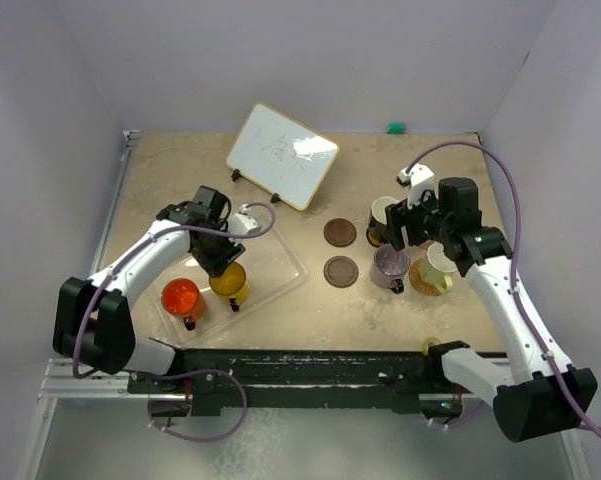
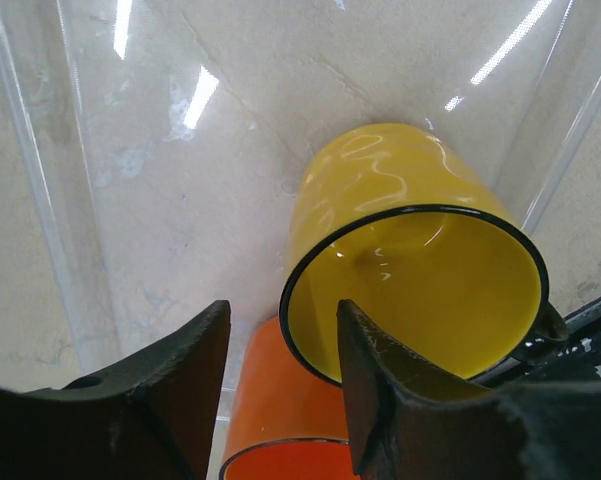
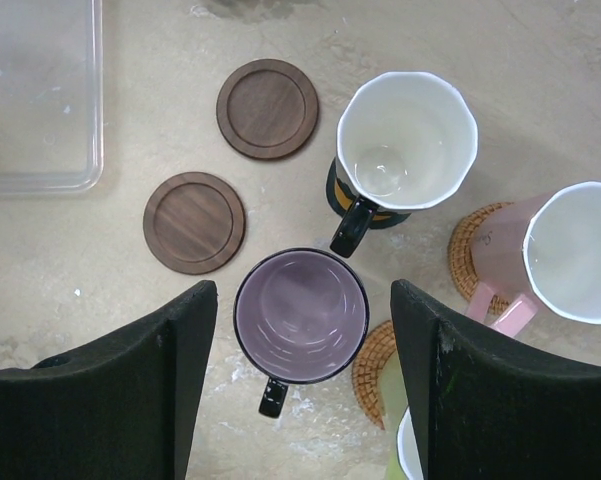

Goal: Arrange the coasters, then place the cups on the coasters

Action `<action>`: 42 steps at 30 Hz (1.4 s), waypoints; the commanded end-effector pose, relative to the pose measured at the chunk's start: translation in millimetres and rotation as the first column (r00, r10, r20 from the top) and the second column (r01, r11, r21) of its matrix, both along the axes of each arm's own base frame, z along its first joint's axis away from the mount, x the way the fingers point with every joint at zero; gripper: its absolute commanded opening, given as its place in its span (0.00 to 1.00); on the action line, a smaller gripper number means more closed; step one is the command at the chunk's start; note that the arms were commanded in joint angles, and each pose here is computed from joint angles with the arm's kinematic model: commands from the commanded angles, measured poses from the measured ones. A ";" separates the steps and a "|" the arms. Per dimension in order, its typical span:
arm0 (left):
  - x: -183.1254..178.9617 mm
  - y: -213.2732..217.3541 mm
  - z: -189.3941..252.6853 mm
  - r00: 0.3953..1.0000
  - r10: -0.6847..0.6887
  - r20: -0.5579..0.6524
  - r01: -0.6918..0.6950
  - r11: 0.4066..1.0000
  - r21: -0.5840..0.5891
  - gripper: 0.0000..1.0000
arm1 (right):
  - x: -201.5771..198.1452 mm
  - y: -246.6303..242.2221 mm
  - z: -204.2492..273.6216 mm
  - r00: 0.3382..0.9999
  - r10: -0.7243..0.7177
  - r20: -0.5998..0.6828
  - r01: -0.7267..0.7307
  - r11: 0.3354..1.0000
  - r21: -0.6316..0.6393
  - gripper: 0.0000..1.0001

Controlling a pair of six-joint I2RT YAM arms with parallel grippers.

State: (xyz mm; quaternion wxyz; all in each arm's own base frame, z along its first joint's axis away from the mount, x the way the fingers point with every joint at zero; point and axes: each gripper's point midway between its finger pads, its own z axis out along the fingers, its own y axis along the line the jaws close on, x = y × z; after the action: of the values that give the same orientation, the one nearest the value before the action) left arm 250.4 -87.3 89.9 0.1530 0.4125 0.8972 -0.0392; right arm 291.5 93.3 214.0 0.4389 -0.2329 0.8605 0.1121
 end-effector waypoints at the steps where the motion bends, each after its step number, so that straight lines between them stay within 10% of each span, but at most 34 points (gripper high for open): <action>1: 6.6 -7.4 -8.8 0.999 -0.035 0.004 0.035 0.999 -0.031 0.41 | 3.8 0.8 10.0 0.998 0.007 0.055 -0.008 1.000 0.009 0.73; 15: 29.9 -31.4 -6.7 0.999 -0.030 0.040 0.035 0.991 -0.130 0.04 | 4.8 -1.3 9.7 0.998 -0.001 0.062 0.001 1.000 0.000 0.72; 42: 82.8 -77.1 2.6 0.989 -0.114 0.097 0.128 0.980 -0.154 0.12 | 6.9 -4.9 14.0 0.996 -0.008 0.089 0.010 1.000 -0.017 0.73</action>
State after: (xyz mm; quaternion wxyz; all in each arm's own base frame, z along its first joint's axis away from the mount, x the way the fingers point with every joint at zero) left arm 319.2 -151.0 76.0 0.1888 0.4447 0.8707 -0.0923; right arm 294.8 90.5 214.7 0.4489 -0.2331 0.8566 0.1018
